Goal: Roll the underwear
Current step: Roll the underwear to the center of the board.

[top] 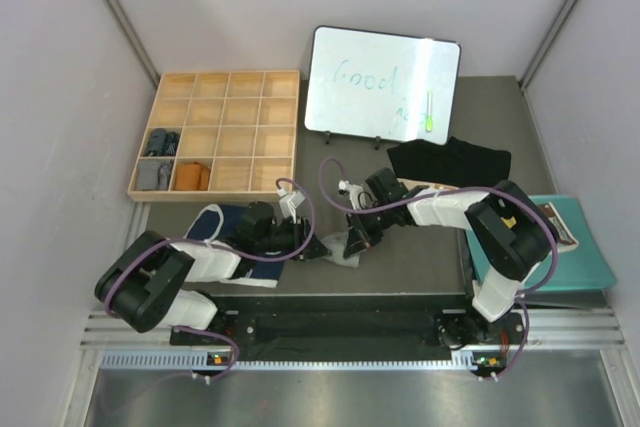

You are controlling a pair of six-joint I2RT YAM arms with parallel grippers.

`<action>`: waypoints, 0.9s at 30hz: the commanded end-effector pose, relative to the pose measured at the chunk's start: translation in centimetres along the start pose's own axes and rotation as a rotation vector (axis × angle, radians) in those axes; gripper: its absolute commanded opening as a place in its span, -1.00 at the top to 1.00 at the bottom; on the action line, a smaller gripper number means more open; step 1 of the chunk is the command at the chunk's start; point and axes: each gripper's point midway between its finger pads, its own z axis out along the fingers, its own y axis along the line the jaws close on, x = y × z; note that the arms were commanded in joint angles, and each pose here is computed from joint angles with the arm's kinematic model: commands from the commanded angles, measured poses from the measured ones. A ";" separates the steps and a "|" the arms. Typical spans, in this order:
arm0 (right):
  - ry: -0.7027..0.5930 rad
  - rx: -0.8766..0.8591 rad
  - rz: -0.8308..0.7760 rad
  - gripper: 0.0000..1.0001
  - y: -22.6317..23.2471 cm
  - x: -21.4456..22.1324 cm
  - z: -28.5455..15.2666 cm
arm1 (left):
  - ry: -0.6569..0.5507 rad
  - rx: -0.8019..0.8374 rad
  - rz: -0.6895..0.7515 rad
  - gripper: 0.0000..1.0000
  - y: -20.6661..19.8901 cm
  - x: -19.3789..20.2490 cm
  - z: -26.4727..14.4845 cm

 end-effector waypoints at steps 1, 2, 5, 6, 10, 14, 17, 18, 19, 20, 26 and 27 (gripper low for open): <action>-0.020 -0.029 -0.026 1.00 -0.7 -1.8 0.1 | -0.052 0.043 0.085 0.10 -0.8 -1.6 0.5; -0.023 -0.032 -0.017 1.00 -0.9 -1.9 0.1 | -0.054 0.030 0.088 0.10 -0.6 -1.6 0.5; -0.019 -0.039 0.009 1.00 -1.4 -2.1 0.1 | -0.059 -0.020 0.111 0.09 0.4 -2.0 0.6; -0.020 -0.044 0.005 1.00 -1.4 -2.4 0.1 | -0.058 -0.027 0.116 0.09 0.6 -2.0 0.8; 0.002 -0.054 0.026 1.00 -1.6 -2.3 0.5 | -0.070 -0.013 0.116 0.10 0.6 -2.4 1.4; 0.019 -0.063 0.047 1.00 -2.0 -2.1 1.0 | -0.077 -0.023 0.111 0.11 1.0 -2.7 1.9; 0.012 -0.055 0.056 0.83 -2.2 -2.3 1.1 | -0.066 -0.058 0.088 0.37 2.1 -2.4 2.3; 0.006 -0.054 0.052 0.74 -2.1 -2.4 1.0 | -0.072 -0.073 0.085 0.48 2.2 -2.9 2.5; -0.003 -0.051 0.049 0.62 -2.1 -2.6 0.9 | -0.044 -0.110 0.055 0.62 3.0 -2.3 2.6; -0.012 -0.045 0.053 0.33 -2.2 -2.8 0.8 | -0.029 -0.136 0.038 0.85 3.5 -2.1 2.7; -0.071 -0.010 0.036 -0.12 -1.8 -3.4 -0.3 | 0.086 -0.287 -0.077 1.00 6.1 -0.8 3.0; -0.073 0.011 0.042 -0.14 -2.1 -3.0 -0.3 | 0.093 -0.285 -0.091 1.00 6.0 -0.8 3.2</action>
